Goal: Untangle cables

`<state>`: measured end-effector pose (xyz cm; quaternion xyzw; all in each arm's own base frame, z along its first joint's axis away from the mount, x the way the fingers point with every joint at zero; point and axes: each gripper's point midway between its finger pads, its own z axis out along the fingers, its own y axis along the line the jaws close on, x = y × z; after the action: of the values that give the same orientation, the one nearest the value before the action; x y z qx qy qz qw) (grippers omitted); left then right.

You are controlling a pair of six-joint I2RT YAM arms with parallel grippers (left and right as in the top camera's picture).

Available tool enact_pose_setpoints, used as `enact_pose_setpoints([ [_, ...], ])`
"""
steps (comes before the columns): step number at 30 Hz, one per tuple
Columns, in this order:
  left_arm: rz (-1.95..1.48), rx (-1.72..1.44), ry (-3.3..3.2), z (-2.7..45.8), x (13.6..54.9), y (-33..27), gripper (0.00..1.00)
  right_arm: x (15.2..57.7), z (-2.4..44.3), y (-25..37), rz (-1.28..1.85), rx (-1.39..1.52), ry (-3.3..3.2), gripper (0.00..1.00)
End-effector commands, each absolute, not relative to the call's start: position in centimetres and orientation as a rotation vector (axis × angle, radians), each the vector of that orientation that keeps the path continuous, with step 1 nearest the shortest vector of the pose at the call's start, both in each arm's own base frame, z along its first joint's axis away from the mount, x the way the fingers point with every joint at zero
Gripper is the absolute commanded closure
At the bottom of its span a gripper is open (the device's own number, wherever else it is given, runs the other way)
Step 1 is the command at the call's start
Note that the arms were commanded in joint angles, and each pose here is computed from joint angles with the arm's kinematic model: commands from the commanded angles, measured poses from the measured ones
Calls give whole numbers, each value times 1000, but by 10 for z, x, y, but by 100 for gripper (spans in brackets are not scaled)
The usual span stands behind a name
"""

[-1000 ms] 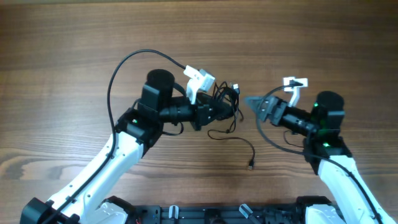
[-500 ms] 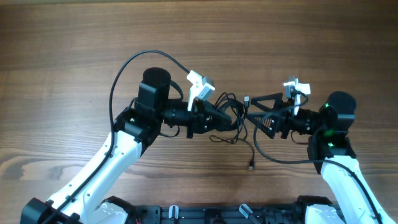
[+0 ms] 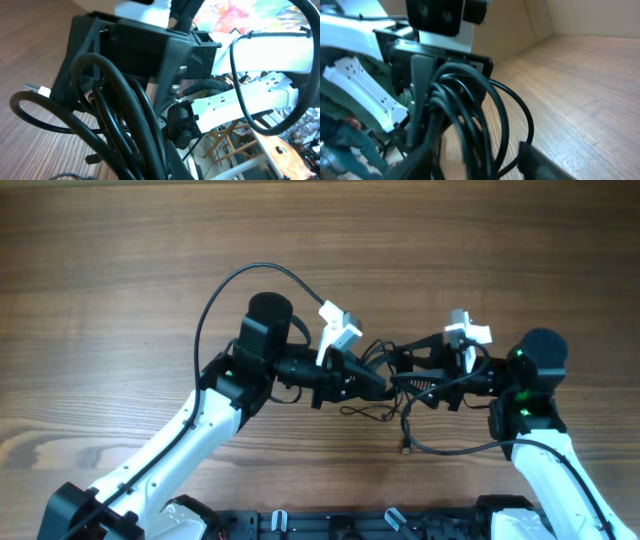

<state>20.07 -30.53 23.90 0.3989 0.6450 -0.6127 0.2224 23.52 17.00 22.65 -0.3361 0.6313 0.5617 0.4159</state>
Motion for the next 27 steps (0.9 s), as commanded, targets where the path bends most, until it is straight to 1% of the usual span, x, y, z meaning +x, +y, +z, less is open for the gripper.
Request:
enact_pose_setpoints([
  [1,-1710,1151,1732,244,195,-308,96,239,216,173,1437,-843,1608,74],
  [2,-1709,1149,1733,244,195,-307,96,239,214,173,1445,-836,1616,83],
  [3,-1708,1148,1733,244,196,-307,96,240,212,173,1452,-828,1626,89],
  [4,-1706,1146,1734,244,196,-307,92,240,210,173,1461,-820,1636,93],
  [5,-1699,1142,1738,243,197,-307,87,241,208,173,1470,-812,1646,95],
  [6,-1688,1133,1743,243,199,-308,78,241,206,173,1478,-803,1658,96],
  [8,-1676,1121,1747,242,203,-306,67,241,202,173,1492,-789,1675,95],
  [10,-1662,1095,1751,243,210,-301,53,242,199,173,1494,-788,1681,96],
  [12,-1646,1063,1757,244,219,-295,51,242,197,173,1499,-783,1688,96],
  [16,-1619,979,1786,245,238,-280,57,242,195,173,1509,-775,1698,96],
  [22,-1592,923,1775,251,253,-272,59,241,196,173,1513,-782,1693,96],
  [23,-1589,927,1766,253,253,-272,59,241,196,173,1513,-782,1693,95],
  [27,-1588,932,1759,253,253,-272,51,242,195,173,1505,-773,1700,95],
])
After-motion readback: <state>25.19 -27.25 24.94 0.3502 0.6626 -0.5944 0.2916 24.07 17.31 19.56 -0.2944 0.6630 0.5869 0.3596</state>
